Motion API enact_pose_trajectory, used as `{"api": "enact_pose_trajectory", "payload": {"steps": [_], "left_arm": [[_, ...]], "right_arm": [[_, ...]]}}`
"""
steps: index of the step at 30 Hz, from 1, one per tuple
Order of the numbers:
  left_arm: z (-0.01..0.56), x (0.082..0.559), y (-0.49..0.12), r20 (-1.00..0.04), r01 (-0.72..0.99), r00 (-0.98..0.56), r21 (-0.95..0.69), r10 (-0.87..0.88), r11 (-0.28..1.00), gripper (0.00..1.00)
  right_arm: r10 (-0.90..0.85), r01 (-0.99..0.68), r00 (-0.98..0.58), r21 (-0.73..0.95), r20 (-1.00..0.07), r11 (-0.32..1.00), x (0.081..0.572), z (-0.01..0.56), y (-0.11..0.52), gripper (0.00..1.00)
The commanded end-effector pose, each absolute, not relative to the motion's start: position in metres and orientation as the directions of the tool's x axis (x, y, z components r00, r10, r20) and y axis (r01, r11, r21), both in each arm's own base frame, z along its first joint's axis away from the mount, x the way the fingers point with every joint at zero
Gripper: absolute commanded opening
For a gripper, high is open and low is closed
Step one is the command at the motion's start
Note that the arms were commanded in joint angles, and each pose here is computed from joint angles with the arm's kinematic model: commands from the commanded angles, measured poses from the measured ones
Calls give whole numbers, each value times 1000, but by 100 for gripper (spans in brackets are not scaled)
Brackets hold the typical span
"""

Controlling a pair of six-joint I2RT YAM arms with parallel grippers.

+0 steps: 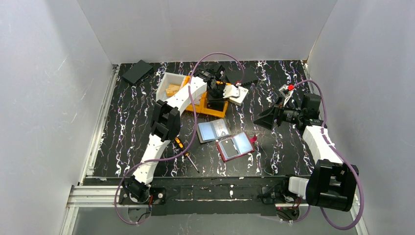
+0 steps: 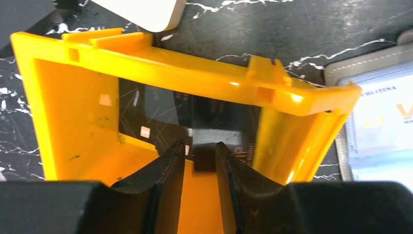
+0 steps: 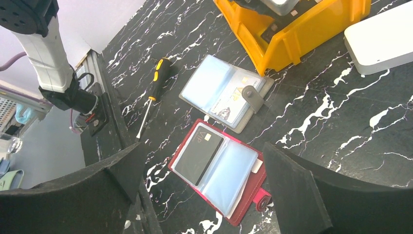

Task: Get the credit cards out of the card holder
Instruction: Place the credit card in the storage box, then pick up the card holder from the center of the board.

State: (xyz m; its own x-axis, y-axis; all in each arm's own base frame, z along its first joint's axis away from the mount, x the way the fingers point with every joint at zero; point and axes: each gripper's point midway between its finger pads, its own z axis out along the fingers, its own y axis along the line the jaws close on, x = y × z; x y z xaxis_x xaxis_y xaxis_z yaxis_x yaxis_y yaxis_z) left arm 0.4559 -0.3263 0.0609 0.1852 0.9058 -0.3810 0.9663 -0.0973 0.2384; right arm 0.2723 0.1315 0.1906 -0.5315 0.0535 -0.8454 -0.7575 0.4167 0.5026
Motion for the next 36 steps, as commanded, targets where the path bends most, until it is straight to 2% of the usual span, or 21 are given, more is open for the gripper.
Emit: {"api": "enact_pose_trajectory", "payload": {"steps": [1, 7, 13, 19, 23, 27, 30, 34, 36], "left_arm": [[77, 469, -324, -390, 955, 150, 294, 909, -32, 31], [111, 480, -327, -442, 929, 95, 361, 892, 79, 42], [177, 469, -328, -613, 879, -41, 353, 789, 320, 58], [228, 416, -325, -825, 840, -186, 148, 534, 522, 64], [233, 370, -313, -890, 782, -342, -93, 301, 616, 66], [236, 331, -297, -851, 653, -525, -383, 26, 653, 67], [225, 305, -284, -744, 506, -655, -564, -136, 653, 73], [201, 271, -276, -561, 331, -791, -727, -243, 601, 93], [189, 257, -276, -471, 256, -839, -784, -273, 566, 98]], "right_arm": [[61, -770, -521, 499, -852, 398, 271, 191, 131, 98], [62, -772, -517, 496, -854, 398, 271, 191, 131, 98], [59, -779, -498, 476, -865, 408, 271, 193, 129, 98], [34, -785, -477, 443, -878, 432, 272, 192, 125, 98], [-3, -788, -465, 413, -885, 457, 273, 187, 121, 98], [-41, -805, -436, 370, -899, 464, 271, 187, 119, 98], [-62, -817, -408, 334, -911, 469, 269, 187, 118, 98], [-75, -823, -388, 308, -919, 478, 266, 187, 116, 98], [-79, -825, -378, 297, -923, 480, 265, 187, 115, 98]]}}
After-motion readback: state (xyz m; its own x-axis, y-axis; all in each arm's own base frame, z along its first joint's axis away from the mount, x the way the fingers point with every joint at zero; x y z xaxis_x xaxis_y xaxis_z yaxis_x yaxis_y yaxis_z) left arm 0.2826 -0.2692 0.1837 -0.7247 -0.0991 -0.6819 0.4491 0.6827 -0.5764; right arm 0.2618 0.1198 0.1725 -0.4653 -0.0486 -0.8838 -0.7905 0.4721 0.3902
